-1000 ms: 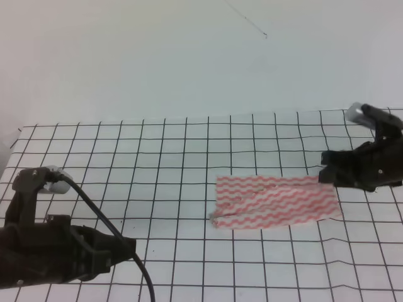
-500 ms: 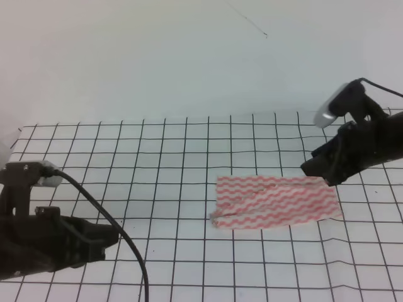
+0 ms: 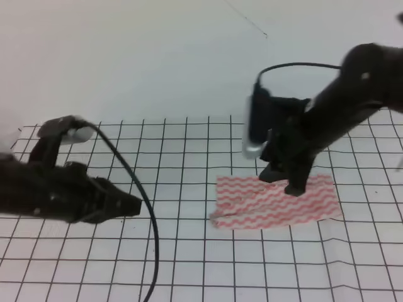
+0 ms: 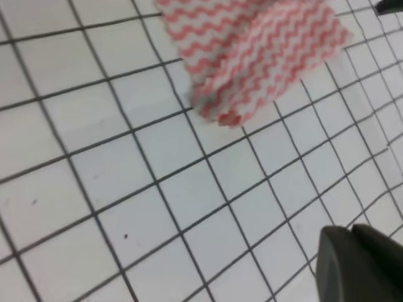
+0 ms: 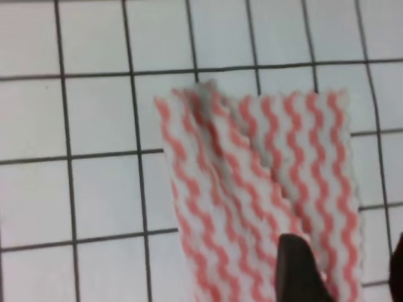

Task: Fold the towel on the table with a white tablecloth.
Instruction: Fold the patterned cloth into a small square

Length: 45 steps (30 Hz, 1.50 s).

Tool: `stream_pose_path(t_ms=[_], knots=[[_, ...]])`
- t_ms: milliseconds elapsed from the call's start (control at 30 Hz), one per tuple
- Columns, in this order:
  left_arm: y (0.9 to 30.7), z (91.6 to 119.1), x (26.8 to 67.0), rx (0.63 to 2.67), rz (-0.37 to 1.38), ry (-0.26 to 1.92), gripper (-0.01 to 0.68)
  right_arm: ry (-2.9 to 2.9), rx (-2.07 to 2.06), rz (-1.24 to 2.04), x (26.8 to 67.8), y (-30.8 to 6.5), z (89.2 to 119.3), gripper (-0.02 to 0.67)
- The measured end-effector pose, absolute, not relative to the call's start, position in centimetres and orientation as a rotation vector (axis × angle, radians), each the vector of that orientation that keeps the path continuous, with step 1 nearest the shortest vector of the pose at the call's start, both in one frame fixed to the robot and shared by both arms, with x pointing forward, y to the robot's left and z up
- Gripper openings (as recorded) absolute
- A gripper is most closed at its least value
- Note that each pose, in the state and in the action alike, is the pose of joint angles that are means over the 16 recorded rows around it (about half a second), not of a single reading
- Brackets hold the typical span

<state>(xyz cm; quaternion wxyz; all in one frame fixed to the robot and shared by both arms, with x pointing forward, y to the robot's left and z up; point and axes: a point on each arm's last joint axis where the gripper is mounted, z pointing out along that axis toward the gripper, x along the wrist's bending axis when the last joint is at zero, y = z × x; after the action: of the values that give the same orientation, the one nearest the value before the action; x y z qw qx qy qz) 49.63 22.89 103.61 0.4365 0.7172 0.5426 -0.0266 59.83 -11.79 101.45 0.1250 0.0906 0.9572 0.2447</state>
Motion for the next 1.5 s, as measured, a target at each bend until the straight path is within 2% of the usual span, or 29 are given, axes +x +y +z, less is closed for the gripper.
stream_pose_path(t_ms=[133, 300, 467, 667, 867, 1033, 1267, 1500], knots=[[22.3, 103.3, 52.4, 1.815, -0.17, 1.331, 0.018, 2.807, 0.213, 0.631, 59.9, -10.2, 101.5, 0.317], [21.2, 102.6, 55.9, 1.836, -0.277, 1.297, 0.096, 2.839, 0.263, 0.58, 60.5, -9.9, 101.1, 0.316], [19.0, 101.7, 59.1, 1.904, -0.335, 1.232, 0.177, 2.88, 0.407, 0.578, 61.3, -11.7, 100.7, 0.316], [15.0, 100.8, 62.3, 2.057, -0.349, 1.113, 0.248, 2.93, 0.591, 0.593, 62.0, -14.9, 100.6, 0.314], [10.9, 99.1, 64.8, 2.217, -0.336, 0.999, 0.243, 2.971, 0.718, 0.624, 62.3, -17.4, 100.6, 0.305], [8.6, 97.2, 66.5, 2.301, -0.365, 0.937, 0.24, 2.989, 0.759, 0.636, 62.3, -18.4, 100.6, 0.297], [6.6, 94.6, 67.8, 2.344, -0.415, 0.894, 0.24, 2.988, 0.765, 0.649, 62.4, -18.6, 100.6, 0.292], [5.8, 93.1, 68.1, 2.352, -0.447, 0.881, 0.239, 2.978, 0.766, 0.654, 62.5, -18.6, 100.6, 0.291]])
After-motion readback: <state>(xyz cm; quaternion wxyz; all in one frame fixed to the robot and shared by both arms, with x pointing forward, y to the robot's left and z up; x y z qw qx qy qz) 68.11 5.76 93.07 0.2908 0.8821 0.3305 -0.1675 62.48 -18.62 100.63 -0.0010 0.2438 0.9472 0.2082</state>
